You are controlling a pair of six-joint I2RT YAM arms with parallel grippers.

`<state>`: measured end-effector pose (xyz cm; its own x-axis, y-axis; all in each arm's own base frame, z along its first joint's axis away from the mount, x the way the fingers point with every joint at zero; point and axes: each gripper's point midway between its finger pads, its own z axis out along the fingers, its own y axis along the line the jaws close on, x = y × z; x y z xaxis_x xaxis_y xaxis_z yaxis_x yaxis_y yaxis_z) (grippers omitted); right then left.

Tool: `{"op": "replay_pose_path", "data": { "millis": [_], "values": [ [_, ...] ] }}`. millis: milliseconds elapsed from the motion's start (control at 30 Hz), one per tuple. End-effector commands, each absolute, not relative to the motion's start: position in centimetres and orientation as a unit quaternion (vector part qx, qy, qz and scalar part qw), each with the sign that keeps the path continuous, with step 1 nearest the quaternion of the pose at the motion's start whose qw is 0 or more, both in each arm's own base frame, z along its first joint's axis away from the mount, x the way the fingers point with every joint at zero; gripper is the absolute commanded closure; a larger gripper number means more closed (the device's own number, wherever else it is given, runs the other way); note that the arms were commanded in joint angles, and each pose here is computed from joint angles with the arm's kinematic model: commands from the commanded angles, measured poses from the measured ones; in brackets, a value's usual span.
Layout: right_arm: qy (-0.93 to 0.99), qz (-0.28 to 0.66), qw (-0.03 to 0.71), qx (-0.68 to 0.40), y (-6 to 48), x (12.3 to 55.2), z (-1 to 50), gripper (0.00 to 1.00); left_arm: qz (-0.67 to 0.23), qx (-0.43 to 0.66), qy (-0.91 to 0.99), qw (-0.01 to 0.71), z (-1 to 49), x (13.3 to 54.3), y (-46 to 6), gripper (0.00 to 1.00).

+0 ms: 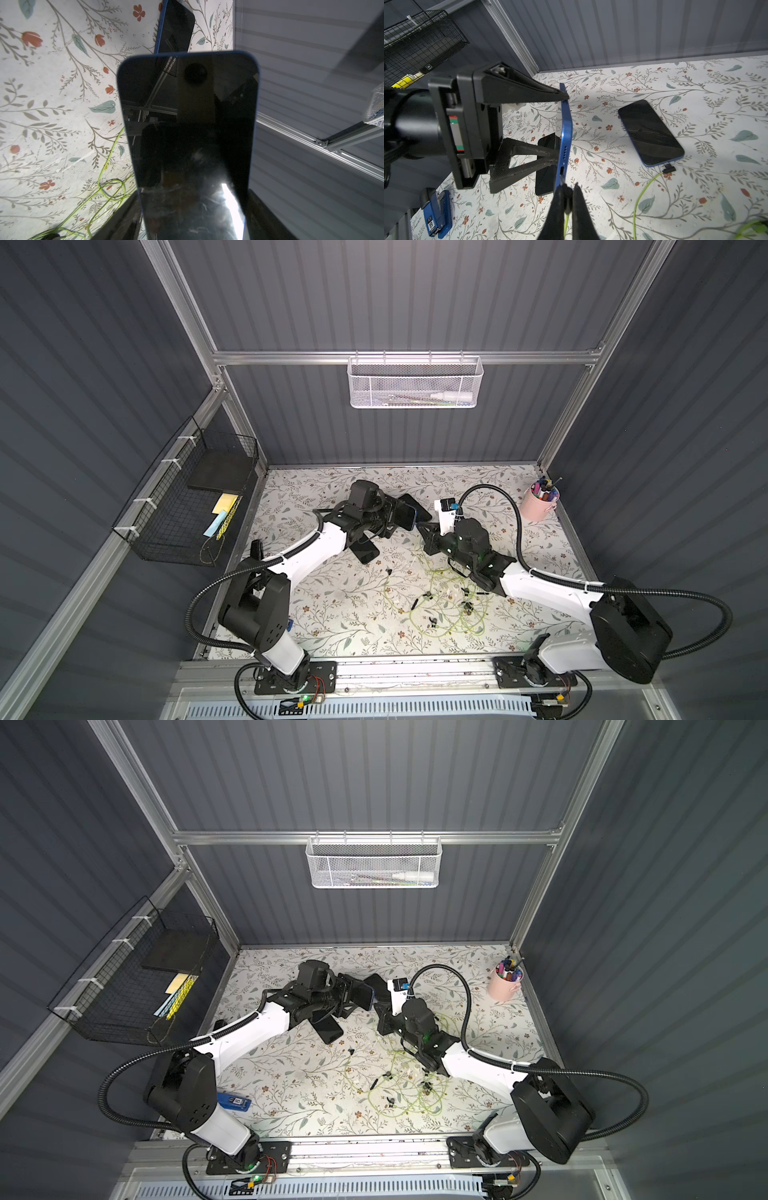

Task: Plug wired earphones into phones
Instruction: Insert the wired earphone into the phone.

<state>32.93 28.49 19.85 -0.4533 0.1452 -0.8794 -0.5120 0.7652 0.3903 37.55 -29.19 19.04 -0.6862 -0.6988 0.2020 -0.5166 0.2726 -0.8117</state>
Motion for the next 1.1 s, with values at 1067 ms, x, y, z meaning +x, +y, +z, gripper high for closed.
{"op": "replay_pose_path", "data": {
  "millis": [1067],
  "values": [
    [0.771, 0.311, 0.546, -0.101, 28.7, 34.8, 22.1, 1.00, -0.485, -0.382, 0.781, 0.098, 19.8, 37.5, -29.4, 1.00]
  ]
}}
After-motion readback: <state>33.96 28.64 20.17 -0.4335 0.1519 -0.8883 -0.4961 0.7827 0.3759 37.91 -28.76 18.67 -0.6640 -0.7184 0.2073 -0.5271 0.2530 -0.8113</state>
